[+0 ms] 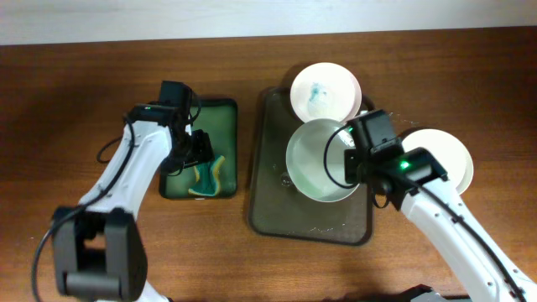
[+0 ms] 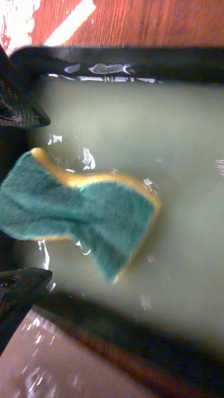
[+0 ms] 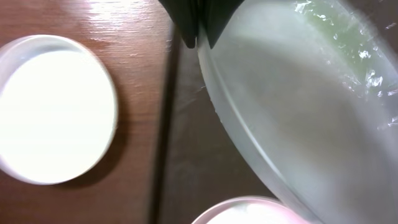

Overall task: Clean dirty plates on tray and stack at the side
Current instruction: 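Return the sponge to the water tray with the left gripper, then lift the cleaned plate and carry it right onto the first plate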

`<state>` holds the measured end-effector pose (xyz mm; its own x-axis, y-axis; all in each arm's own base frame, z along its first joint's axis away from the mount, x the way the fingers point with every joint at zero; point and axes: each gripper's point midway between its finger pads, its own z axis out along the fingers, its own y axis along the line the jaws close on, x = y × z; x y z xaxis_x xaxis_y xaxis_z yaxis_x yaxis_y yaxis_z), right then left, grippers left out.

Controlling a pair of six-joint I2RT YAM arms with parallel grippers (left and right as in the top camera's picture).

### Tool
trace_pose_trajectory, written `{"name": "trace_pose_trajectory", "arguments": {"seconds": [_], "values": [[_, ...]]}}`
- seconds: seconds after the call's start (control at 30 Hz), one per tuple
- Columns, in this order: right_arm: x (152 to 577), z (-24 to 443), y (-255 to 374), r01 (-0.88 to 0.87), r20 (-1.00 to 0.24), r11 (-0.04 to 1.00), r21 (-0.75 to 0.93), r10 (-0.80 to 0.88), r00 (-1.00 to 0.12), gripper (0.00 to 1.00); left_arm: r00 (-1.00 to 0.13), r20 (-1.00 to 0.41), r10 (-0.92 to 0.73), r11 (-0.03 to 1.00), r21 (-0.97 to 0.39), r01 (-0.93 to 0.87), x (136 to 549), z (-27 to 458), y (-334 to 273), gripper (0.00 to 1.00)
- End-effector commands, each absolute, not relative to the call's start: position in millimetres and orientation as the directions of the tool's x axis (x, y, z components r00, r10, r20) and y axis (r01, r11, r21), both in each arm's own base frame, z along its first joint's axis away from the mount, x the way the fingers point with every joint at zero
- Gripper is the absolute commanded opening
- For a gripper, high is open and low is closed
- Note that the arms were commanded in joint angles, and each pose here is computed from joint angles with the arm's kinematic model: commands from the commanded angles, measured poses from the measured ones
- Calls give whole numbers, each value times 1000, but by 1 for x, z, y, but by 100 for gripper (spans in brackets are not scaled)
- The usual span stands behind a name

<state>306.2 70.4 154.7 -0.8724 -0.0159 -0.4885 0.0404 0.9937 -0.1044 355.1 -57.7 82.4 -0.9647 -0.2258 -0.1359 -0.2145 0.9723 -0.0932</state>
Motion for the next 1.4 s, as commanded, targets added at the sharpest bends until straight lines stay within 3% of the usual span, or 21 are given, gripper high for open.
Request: {"name": "trace_pose_trajectory", "arguments": {"seconds": [0.0,0.1,0.13,0.17,0.47,0.67,0.9,1.37], "values": [[301,184,51,156,-600,928,-339,-85,-796,4,-946,-276,-168,980,-152,-130,359,135,-63,70],[296,190,64,115,-606,912,-395,-164,-778,4,-938,-314,-145,983,-153,-100,356,151,-62,75],[295,191,67,105,-608,907,-407,-183,-772,4,-938,-316,-145,983,-153,-100,354,152,-62,82],[294,194,71,97,-613,899,-427,-209,-762,4,-937,-316,-146,983,-150,-102,354,152,-61,100],[293,212,81,94,-644,858,-505,-302,-703,4,-938,-314,-150,984,-145,-109,354,151,-60,99],[285,219,74,0,-545,800,-600,-409,-732,4,-938,-314,-150,984,-145,-109,354,151,-60,99],[297,264,69,97,-616,773,-627,-415,-670,4,-938,-314,-150,984,-144,-109,354,151,-60,99],[298,278,58,154,-612,714,-683,-444,-655,4,-938,-314,-150,984,-144,-109,354,151,-60,99]]}}
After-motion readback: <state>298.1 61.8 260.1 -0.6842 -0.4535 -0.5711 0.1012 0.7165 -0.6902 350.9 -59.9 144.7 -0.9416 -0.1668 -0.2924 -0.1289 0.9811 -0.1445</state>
